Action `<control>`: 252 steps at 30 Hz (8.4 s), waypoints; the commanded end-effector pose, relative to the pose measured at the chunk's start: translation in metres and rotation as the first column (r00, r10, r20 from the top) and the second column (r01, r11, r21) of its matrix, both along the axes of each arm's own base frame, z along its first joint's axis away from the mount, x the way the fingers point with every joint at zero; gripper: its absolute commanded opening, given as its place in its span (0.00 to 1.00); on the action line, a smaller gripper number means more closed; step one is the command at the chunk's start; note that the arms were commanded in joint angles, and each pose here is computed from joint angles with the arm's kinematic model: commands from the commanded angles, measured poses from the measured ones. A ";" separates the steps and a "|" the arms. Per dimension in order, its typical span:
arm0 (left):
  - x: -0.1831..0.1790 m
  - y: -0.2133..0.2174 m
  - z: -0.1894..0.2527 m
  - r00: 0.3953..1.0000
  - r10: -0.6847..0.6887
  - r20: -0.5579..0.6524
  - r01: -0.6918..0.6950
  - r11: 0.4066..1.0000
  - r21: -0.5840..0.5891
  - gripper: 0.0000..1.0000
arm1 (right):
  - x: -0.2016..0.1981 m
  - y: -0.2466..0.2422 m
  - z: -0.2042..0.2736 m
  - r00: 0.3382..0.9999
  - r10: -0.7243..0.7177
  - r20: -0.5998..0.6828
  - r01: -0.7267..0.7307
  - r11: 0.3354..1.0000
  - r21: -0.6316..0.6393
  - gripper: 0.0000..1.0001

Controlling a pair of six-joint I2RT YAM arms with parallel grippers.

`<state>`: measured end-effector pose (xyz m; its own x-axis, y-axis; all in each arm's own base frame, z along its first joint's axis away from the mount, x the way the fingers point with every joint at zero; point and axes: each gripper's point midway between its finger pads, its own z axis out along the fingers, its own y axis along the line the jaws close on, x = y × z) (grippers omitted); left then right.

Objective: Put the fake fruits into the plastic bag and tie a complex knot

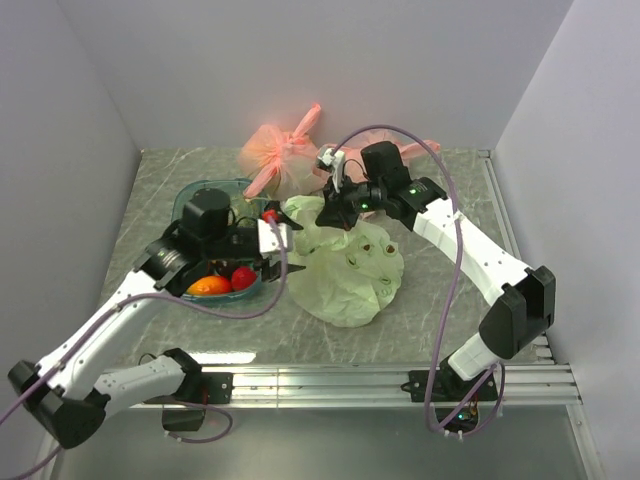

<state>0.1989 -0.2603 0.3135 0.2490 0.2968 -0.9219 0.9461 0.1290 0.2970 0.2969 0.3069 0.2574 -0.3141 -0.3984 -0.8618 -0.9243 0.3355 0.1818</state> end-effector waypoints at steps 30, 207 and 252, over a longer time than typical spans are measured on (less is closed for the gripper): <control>-0.057 -0.076 -0.117 0.920 0.063 -0.386 0.070 0.944 0.321 0.09 | 0.100 -0.094 0.137 0.726 -0.622 -0.293 0.661 0.515 0.546 0.00; 0.176 0.154 -0.243 0.790 0.511 -0.338 -0.235 0.763 0.603 0.99 | 0.031 -0.076 -0.008 0.851 -0.333 -0.406 0.470 0.828 0.306 0.00; 0.004 -0.054 -0.181 0.918 0.231 -0.323 -0.076 0.901 0.427 0.99 | 0.064 -0.097 -0.012 0.739 -0.454 -0.498 0.635 0.717 0.288 0.00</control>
